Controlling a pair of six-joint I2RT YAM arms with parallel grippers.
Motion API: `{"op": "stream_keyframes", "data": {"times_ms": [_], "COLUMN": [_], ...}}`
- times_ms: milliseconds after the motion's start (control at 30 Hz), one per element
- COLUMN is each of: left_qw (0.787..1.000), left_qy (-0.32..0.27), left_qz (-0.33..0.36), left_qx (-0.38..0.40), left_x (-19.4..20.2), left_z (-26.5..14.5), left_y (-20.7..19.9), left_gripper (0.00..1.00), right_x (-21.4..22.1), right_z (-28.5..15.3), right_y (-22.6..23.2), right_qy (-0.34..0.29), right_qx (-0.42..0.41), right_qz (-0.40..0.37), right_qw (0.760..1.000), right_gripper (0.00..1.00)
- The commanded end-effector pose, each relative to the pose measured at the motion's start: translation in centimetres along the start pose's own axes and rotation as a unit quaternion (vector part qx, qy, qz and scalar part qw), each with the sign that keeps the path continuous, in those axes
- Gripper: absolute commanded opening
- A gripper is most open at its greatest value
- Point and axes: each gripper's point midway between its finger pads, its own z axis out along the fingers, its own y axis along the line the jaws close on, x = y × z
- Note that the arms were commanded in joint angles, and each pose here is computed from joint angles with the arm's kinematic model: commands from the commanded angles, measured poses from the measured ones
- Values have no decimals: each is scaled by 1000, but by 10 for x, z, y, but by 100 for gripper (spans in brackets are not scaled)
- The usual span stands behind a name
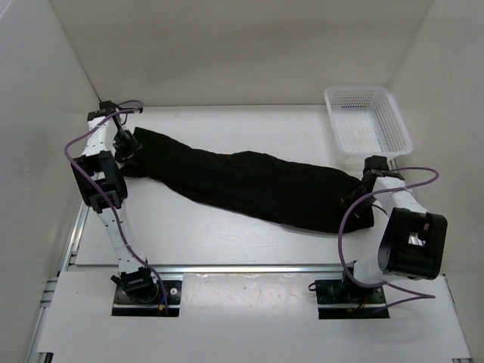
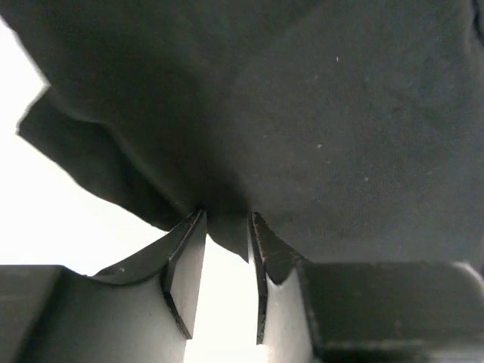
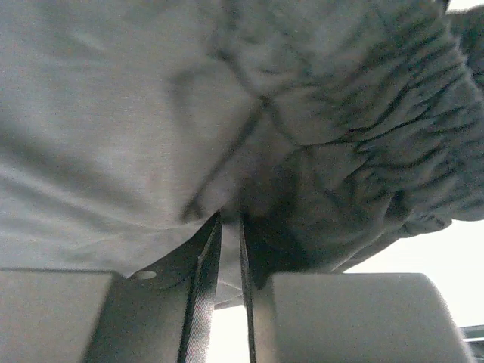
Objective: Fold and stack the trousers
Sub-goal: Fold the trousers
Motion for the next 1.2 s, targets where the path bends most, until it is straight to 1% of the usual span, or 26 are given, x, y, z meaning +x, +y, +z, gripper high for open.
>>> {"op": "stream_keyframes", "data": {"times_ms": [0, 33, 67, 100, 133, 167, 200, 233, 267, 300, 333, 367, 433, 467, 500, 533, 600, 667, 733, 800, 900, 1100, 1167], "left_qw": [994, 993, 992, 990, 989, 989, 990, 991, 991, 992, 992, 992, 990, 990, 989, 989, 989, 990, 990, 989, 988, 985, 985], "left_qy": [-105, -120, -128, -138, -144, -144, -128, -116, -106, -95, -89, -73, -67, -63, -48, -42, -34, -32, -25, -9, 17, 25, 16], "left_qz": [-1, -7, -17, -20, -34, -42, -55, -68, -80, -81, -88, -104, -112, -116, -124, -124, -125, -127, -123, -130, -146, -165, -168], "left_qx": [14, 16, 13, 15, 14, 15, 13, 10, 5, 7, 18, 19, 46, 55, 58, 65, 68, 55, 62, 70, 55, 42, 37], "left_x": [-39, -46, -48, -52, -57, -58, -58, -54, -52, -47, -44, -37, -37, -37, -35, -35, -37, -39, -40, -36, -22, -16, -22], "left_z": [-77, -90, -95, -103, -105, -105, -94, -87, -80, -75, -69, -57, -49, -47, -35, -32, -29, -23, -17, -8, 14, 34, 35], "left_y": [-4, 1, 5, 7, 14, 14, 20, 21, 27, 27, 24, 29, 27, 29, 33, 31, 29, 34, 27, 24, 32, 38, 40], "left_gripper": [39, 39, 39, 39, 39, 43, 62, 79, 87, 90, 98, 100, 100, 100, 100, 100, 100, 100, 100, 100, 100, 100, 88], "right_x": [-38, -52, -58, -62, -72, -77, -78, -82, -83, -82, -82, -83, -80, -80, -79, -78, -76, -76, -73, -71, -71, -69, -68], "right_z": [-44, -64, -79, -87, -107, -114, -119, -128, -131, -131, -134, -131, -128, -127, -128, -124, -121, -121, -117, -115, -117, -115, -117], "right_y": [31, 45, 50, 52, 62, 66, 68, 75, 76, 77, 81, 80, 79, 79, 80, 78, 75, 75, 74, 72, 72, 71, 72], "right_qy": [-86, -115, -135, -142, -167, -177, -180, -187, -191, -188, -189, -186, -176, -176, -174, -170, -166, -166, -159, -156, -159, -156, -157], "right_qx": [-47, -64, -72, -69, -84, -90, -92, -103, -105, -109, -116, -112, -109, -109, -112, -109, -105, -105, -105, -102, -105, -102, -109], "right_qz": [-24, -36, -45, -49, -50, -57, -62, -64, -69, -70, -71, -75, -80, -80, -87, -87, -90, -91, -91, -90, -91, -90, -92], "right_qw": [995, 991, 987, 986, 981, 978, 977, 975, 973, 974, 972, 973, 975, 975, 974, 976, 976, 976, 977, 978, 977, 978, 977], "right_gripper": [23, 28, 33, 38, 39, 44, 46, 46, 47, 52, 55, 55, 58, 64, 67, 69, 70, 71, 72, 72, 72, 72, 72]}}
